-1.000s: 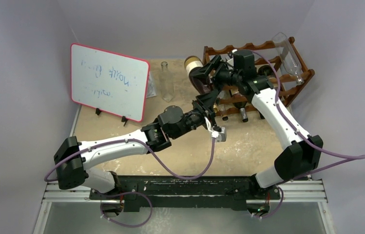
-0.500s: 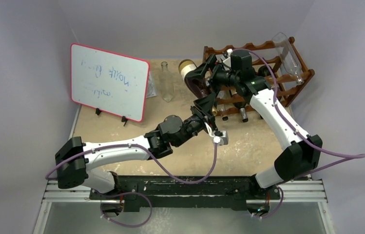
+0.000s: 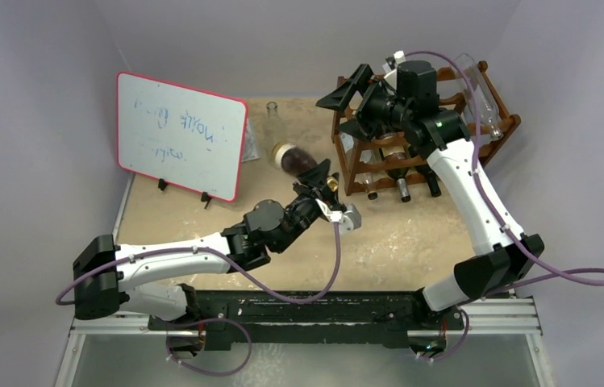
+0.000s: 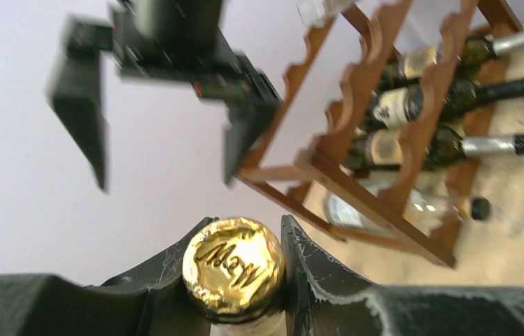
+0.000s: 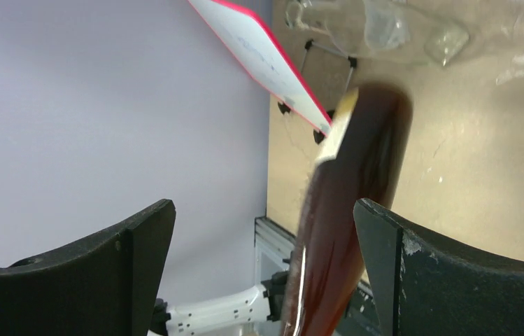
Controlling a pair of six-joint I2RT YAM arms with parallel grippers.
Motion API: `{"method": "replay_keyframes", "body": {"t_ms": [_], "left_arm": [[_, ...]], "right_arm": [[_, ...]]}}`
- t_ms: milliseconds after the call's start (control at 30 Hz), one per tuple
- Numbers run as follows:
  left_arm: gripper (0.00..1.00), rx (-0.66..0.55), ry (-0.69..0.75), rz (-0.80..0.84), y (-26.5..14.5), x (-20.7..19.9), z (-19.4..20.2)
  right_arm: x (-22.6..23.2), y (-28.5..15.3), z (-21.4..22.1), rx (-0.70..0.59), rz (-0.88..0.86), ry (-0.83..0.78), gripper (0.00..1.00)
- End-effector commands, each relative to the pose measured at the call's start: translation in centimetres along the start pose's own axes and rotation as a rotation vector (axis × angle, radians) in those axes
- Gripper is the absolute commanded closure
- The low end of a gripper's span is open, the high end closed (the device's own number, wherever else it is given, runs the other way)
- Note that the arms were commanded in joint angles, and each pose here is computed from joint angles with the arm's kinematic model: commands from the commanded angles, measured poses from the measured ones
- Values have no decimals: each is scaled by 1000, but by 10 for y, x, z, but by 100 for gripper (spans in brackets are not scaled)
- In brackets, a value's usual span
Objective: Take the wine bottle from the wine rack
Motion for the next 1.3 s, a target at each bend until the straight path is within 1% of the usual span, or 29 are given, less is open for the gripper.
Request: {"method": "replay_keyframes", "body": {"t_ms": [0, 100, 200, 400, 500, 567, 700, 800, 967, 1100, 1267], "left_arm": [[100, -97, -139, -228, -26, 60, -35], [100, -60, -239, -244, -36, 64, -34], [100, 7, -394, -322, -45, 68, -27], [100, 137, -683, -477, -58, 69, -14], [100, 200, -751, -498, -57, 62, -7], [100, 223, -822, -529, -53, 62, 0], [100, 250, -947, -534, -37, 80, 21], [100, 249, -956, -557, -31, 92, 32], [100, 268, -981, -603, -9, 119, 54], [100, 235, -1008, -640, 3, 144, 69], [100, 217, -1013, -699, 12, 168, 88]], "right_arm": [[19, -17, -18, -136, -48, -105, 0], [22, -21, -23, -177, -48, -158, 0], [25, -26, -29, -236, -34, -197, 0], [35, -56, -42, -440, -9, -284, 0], [36, -72, -46, -535, 7, -368, 0], [34, -82, -47, -586, 30, -440, 0], [24, -101, -42, -659, 81, -549, 0], [18, -117, -35, -718, 95, -592, 0], [11, -143, -27, -811, 137, -612, 0], [9, -152, -24, -832, 148, -637, 0], [3, -152, -21, -822, 175, -657, 0]]}}
Point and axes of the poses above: each gripper's point midway between its finger pads, its own y axis out along the fingers, its own x axis along the line the jaws close on, z = x × y, the point moved 8 cm from there along -y, back along the fingers, and after that the axes turned 7 degrees about -y, right-handed, at the moved point
